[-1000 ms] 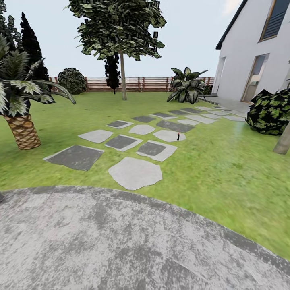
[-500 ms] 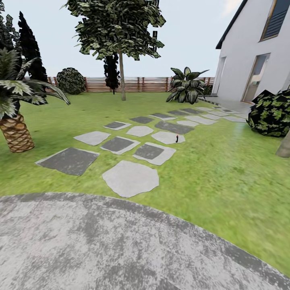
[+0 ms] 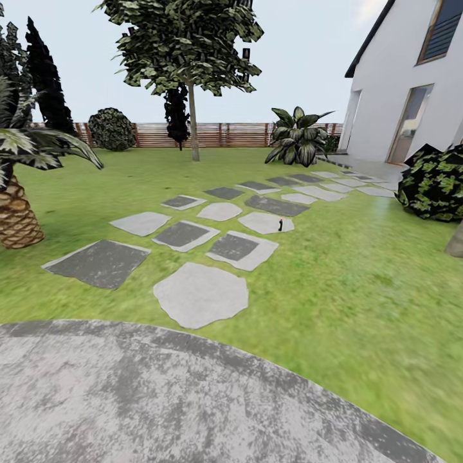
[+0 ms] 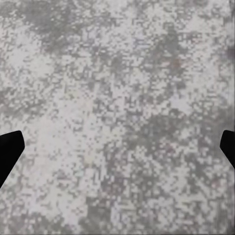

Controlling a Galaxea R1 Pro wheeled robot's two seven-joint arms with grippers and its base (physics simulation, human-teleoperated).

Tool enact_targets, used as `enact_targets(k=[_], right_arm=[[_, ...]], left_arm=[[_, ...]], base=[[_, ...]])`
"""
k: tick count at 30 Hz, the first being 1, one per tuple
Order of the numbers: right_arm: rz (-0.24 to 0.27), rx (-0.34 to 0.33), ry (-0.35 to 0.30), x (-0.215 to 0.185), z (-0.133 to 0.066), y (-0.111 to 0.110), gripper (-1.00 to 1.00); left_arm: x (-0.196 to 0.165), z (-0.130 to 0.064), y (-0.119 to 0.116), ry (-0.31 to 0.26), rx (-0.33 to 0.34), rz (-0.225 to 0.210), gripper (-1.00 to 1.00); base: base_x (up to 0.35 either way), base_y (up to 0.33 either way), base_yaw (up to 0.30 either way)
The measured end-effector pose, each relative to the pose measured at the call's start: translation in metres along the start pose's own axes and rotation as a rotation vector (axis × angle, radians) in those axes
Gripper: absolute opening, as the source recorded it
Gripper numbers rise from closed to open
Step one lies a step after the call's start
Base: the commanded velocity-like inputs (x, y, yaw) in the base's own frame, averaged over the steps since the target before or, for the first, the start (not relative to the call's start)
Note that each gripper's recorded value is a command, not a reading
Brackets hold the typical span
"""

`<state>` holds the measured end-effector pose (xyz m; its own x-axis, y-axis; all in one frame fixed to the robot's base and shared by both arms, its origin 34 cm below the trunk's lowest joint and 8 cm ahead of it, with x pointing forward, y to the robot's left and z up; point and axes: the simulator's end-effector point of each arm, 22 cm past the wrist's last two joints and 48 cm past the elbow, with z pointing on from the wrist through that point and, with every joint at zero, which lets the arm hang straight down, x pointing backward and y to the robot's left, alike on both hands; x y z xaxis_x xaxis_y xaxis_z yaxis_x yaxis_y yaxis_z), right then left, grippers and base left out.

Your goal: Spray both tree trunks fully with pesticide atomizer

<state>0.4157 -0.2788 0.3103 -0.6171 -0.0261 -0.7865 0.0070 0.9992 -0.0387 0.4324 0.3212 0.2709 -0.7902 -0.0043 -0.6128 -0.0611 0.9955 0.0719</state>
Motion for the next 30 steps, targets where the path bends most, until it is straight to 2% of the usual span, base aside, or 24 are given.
enact_targets(k=[30], right_arm=[[0.000, -0.001, 0.000, 0.0000, 0.0000, 0.0003, 1.00]], left_arm=[[0.0000, 0.0000, 0.0001, 0.000, 0.000, 0.000, 1.00]], base=[[0.287, -0.145, 0.000]])
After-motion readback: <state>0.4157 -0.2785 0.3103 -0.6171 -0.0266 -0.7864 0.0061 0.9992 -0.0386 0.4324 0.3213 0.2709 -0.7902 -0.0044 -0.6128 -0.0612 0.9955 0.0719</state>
